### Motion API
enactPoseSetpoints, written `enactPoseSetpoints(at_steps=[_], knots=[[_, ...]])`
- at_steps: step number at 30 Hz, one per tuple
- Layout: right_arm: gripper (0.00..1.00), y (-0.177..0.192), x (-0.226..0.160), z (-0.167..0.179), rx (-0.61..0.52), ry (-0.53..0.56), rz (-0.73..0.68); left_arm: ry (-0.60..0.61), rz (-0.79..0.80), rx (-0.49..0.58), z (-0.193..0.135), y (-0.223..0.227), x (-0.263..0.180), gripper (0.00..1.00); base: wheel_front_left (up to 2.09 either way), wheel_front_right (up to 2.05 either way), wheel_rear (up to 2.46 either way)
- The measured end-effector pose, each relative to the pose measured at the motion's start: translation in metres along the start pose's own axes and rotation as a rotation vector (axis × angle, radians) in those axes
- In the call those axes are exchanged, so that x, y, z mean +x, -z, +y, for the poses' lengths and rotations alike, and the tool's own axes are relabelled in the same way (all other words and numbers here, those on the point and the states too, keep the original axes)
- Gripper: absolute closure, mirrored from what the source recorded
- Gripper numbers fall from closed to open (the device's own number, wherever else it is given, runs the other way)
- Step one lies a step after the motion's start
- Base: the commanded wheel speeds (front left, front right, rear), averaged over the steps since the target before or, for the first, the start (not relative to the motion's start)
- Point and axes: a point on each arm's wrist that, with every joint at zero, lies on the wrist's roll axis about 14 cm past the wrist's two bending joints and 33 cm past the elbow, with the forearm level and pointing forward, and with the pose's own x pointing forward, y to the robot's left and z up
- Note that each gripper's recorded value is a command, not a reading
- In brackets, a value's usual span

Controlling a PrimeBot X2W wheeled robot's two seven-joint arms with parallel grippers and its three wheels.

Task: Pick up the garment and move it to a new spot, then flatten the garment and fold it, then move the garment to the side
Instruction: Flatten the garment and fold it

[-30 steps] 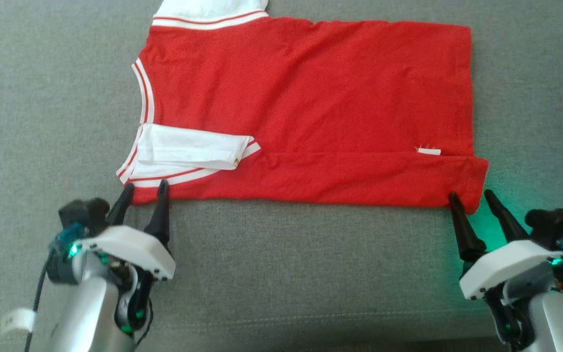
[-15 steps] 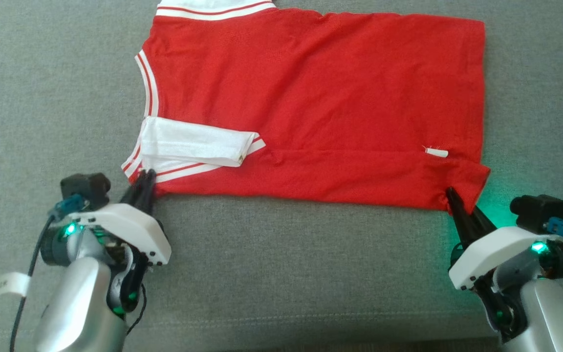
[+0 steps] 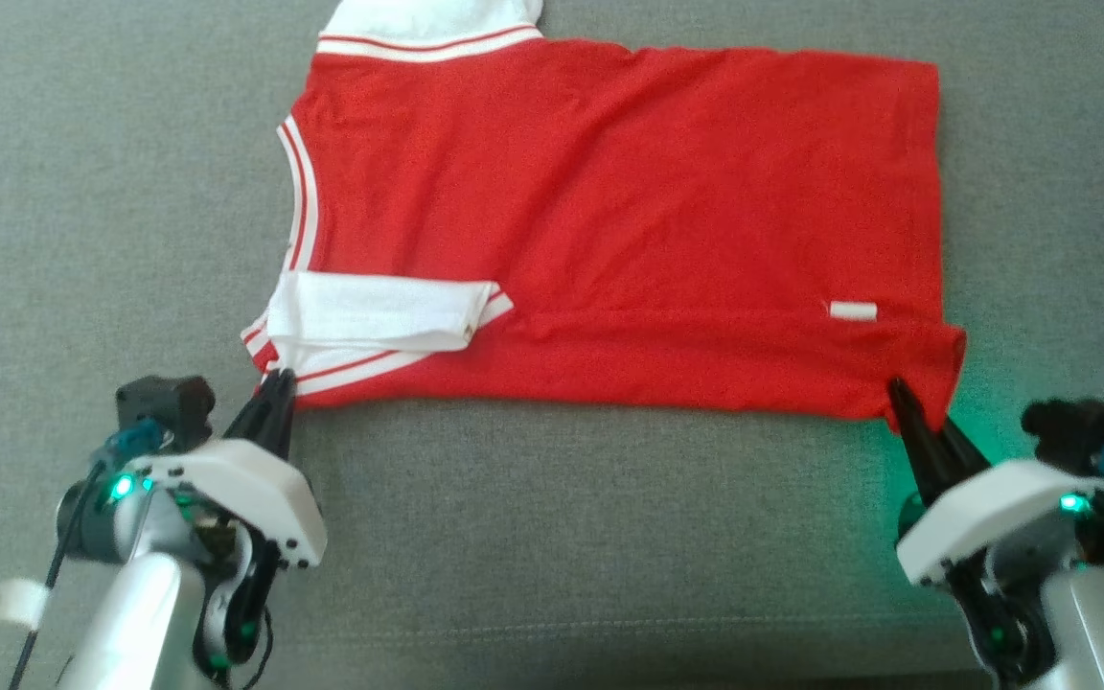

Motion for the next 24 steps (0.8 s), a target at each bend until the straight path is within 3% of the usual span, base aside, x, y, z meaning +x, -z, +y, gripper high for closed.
enactPoseSetpoints(at_steps=[17,18,20,24], knots=[[1.0,0.035,-0.053,-0.016,0.034,0.06,0.093,-0.033,0.022,-0.065,-0.007,0.012,-0.066,1.0,0.0,0.0,0.0],[0.78,0.037,-0.055,-0.016,0.034,0.06,0.105,-0.028,0.023,-0.066,-0.008,0.012,-0.067,0.97,0.0,0.0,0.0],[0.0,0.036,-0.055,-0.015,0.032,0.06,0.104,-0.013,0.022,-0.075,-0.014,0.012,-0.066,0.0,0.0,0.0,0.0],[0.0,0.024,-0.056,-0.013,0.012,0.06,0.051,0.006,0.038,-0.099,-0.02,0.022,-0.064,0.0,0.0,0.0,0.0]])
